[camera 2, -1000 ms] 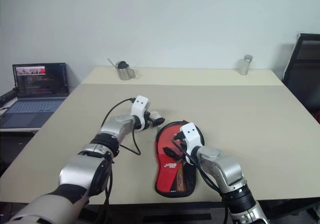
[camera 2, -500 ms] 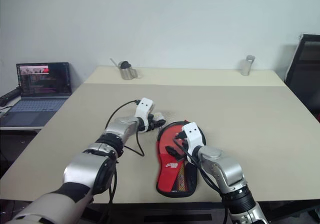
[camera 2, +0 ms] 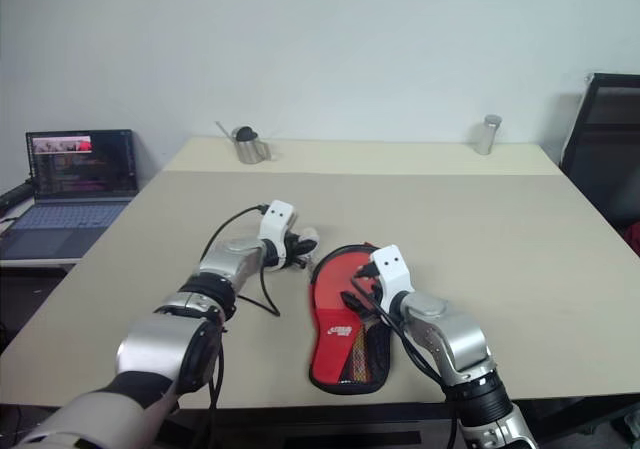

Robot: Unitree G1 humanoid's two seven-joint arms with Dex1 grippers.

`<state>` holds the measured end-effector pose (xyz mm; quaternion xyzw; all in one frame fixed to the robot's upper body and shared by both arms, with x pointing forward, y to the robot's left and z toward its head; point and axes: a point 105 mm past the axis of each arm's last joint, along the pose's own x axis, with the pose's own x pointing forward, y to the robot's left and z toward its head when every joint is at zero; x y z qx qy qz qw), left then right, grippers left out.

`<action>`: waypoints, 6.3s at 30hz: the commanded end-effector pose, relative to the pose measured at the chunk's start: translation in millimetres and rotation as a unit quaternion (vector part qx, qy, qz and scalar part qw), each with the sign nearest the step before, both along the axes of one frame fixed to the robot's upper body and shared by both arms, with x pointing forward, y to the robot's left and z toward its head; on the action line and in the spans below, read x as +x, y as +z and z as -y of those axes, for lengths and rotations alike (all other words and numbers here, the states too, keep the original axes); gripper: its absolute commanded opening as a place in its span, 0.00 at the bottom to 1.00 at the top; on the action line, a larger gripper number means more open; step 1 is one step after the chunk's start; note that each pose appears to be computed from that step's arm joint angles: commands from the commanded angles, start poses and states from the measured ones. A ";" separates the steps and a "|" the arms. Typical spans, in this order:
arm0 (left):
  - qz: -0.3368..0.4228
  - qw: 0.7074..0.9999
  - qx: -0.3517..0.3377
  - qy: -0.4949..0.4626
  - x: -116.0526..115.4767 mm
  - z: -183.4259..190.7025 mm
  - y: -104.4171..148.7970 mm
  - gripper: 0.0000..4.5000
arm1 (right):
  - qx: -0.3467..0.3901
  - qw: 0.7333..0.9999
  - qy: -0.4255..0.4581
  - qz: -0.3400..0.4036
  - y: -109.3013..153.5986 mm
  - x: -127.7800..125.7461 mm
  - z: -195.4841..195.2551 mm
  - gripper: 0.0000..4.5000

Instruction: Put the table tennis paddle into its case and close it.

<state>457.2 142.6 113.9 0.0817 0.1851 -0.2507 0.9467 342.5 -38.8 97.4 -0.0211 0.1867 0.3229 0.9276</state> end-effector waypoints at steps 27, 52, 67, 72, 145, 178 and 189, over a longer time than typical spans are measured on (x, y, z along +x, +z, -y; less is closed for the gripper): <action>0.179 0.979 0.096 -0.015 23.8 68.7 76.6 0.15 | -0.043 0.994 -0.025 -0.094 -60.5 -30.6 -2.0 1.00; 0.194 0.940 0.208 -0.189 -8.9 166.3 41.7 0.15 | -0.040 0.994 -0.048 -0.093 -57.3 -37.3 0.3 1.00; 0.166 0.946 0.210 -0.180 -9.2 151.6 20.5 0.85 | -0.036 0.994 -0.047 -0.093 -57.2 -35.7 -1.2 1.00; 0.170 0.953 0.178 -0.179 -9.0 153.7 27.7 0.85 | -0.037 0.994 -0.046 -0.092 -56.3 -33.3 -2.3 1.00; 0.069 0.927 -0.121 -0.347 -108.3 7.9 82.6 0.85 | 0.032 0.999 -0.002 0.029 17.9 82.6 40.7 1.00; 0.024 0.912 -0.018 -0.409 -123.0 -10.3 75.4 0.85 | 0.037 0.993 0.108 -0.011 -4.9 38.9 26.1 0.00; 0.018 0.910 -0.025 -0.413 -127.4 -7.2 71.7 0.85 | 0.030 0.998 0.057 0.008 1.7 52.0 40.6 0.00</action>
